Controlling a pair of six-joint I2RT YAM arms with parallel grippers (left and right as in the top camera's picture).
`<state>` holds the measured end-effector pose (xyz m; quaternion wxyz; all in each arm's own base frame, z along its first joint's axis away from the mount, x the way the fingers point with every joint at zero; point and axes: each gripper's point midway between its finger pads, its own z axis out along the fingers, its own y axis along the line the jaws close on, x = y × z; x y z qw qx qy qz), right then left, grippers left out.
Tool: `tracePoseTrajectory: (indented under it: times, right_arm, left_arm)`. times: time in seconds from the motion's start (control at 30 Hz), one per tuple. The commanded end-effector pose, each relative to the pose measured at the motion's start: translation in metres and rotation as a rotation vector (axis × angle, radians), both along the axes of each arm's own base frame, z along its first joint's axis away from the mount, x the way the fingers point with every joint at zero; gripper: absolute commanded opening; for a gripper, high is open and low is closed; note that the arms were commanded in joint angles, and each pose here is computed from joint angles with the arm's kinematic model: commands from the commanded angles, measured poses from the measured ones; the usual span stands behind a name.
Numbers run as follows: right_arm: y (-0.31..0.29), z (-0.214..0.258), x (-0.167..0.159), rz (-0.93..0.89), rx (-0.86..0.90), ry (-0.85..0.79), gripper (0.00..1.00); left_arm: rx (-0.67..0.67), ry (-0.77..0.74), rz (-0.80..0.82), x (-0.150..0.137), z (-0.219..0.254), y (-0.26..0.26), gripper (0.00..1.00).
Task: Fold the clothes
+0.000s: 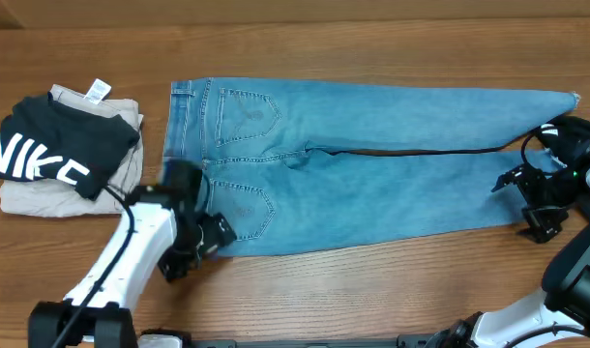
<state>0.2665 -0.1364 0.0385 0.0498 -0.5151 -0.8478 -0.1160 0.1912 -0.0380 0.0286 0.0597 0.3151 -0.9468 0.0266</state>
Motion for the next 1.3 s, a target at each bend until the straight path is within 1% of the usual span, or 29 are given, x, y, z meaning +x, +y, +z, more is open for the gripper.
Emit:
tracePoseTrajectory:
  times: [0.0,0.07,0.13,0.2,0.27,0.3,0.37,0.4,0.43,0.5,0.57,0.67,0.7,0.73,0.8,0.9,0.97,1.0,1.07,1.1,1.13,1.2,1.23,1.27]
  right_arm:
    - [0.002,0.005,0.002,-0.023,0.008,-0.022,1.00]
    - [0.002,0.005,0.002,-0.023,0.010,-0.024,1.00]
    - [0.002,0.005,0.002,-0.023,0.010,-0.023,1.00]
    - [0.002,0.005,0.001,-0.023,0.011,-0.021,1.00]
    - [0.002,0.005,0.001,-0.023,0.011,-0.021,1.00]
    - [0.002,0.005,0.001,-0.023,0.011,-0.021,1.00]
    - [0.002,0.005,0.001,-0.023,0.012,-0.020,1.00]
    - [0.002,0.005,0.001,-0.023,0.012,-0.020,1.00]
    - [0.002,0.005,0.001,-0.023,0.012,-0.020,1.00]
    - [0.003,0.005,0.001,-0.023,0.012,-0.019,1.00]
    - [0.004,0.005,-0.001,-0.023,0.016,-0.013,1.00]
    - [0.005,0.003,-0.007,-0.021,0.015,0.012,1.00]
    - [0.003,-0.001,-0.015,-0.020,-0.006,0.047,1.00]
    - [-0.003,-0.009,-0.030,-0.063,-0.058,0.123,1.00]
    - [-0.015,-0.020,-0.039,-0.139,-0.137,0.172,1.00]
    - [-0.012,-0.037,-0.022,-0.171,-0.109,0.060,1.00]
    - [-0.013,-0.043,-0.013,-0.174,-0.114,0.011,1.00]
    - [-0.012,-0.045,-0.002,-0.181,-0.096,-0.048,1.00]
    - [-0.012,-0.044,0.012,-0.181,-0.080,-0.116,0.86]
    - [-0.013,-0.043,0.015,-0.181,-0.083,-0.131,0.67]
    - [-0.014,-0.043,0.015,-0.183,-0.087,-0.129,0.28]
    - [-0.013,-0.044,0.012,-0.184,-0.082,-0.118,0.08]
    - [-0.013,-0.044,0.009,-0.185,-0.083,-0.105,0.04]
    - [-0.012,-0.044,0.007,-0.185,-0.084,-0.093,0.04]
  left_arm:
    - [0.001,-0.009,0.179,-0.009,-0.025,-0.001,1.00]
    - [0.025,-0.061,0.231,-0.001,-0.035,0.003,0.98]
    - [0.028,-0.107,0.233,0.008,-0.039,0.005,0.87]
    - [0.089,-0.138,0.233,0.013,-0.039,0.015,0.70]
    - [0.164,-0.175,0.221,0.019,-0.038,0.029,0.47]
    - [0.164,-0.185,0.214,0.022,-0.039,0.029,0.38]
    - [0.161,-0.203,0.206,0.027,-0.038,0.028,0.31]
    - [0.162,-0.248,0.141,0.037,-0.037,0.029,0.28]
    - [0.162,-0.276,0.103,0.044,-0.036,0.029,0.22]
    - [0.138,-0.302,0.087,0.052,-0.033,0.024,0.06]
    - [0.069,-0.303,0.078,0.056,-0.029,0.012,0.04]
    - [0.069,-0.282,0.071,0.058,-0.016,0.011,0.04]
    - [0.074,-0.283,0.065,0.060,-0.012,0.012,0.04]
    - [0.076,-0.293,0.045,0.065,-0.006,0.011,0.04]
    - [0.075,-0.317,0.022,0.074,0.002,0.011,0.04]
    - [0.074,-0.343,-0.006,0.083,0.010,0.010,0.04]
    - [0.076,-0.335,-0.008,0.081,0.011,0.010,0.04]
    - [0.077,-0.324,-0.009,0.079,0.010,0.010,0.04]
    - [0.083,-0.304,-0.010,0.074,0.009,0.011,0.04]
    - [0.086,-0.297,-0.011,0.072,0.009,0.012,0.04]
    - [0.088,-0.287,-0.012,0.070,0.008,0.012,0.04]
    - [0.088,-0.278,-0.012,0.068,0.008,0.013,0.04]
    - [0.096,-0.274,-0.012,0.067,0.008,0.014,0.04]
    - [0.107,-0.271,-0.012,0.066,0.009,0.016,0.04]
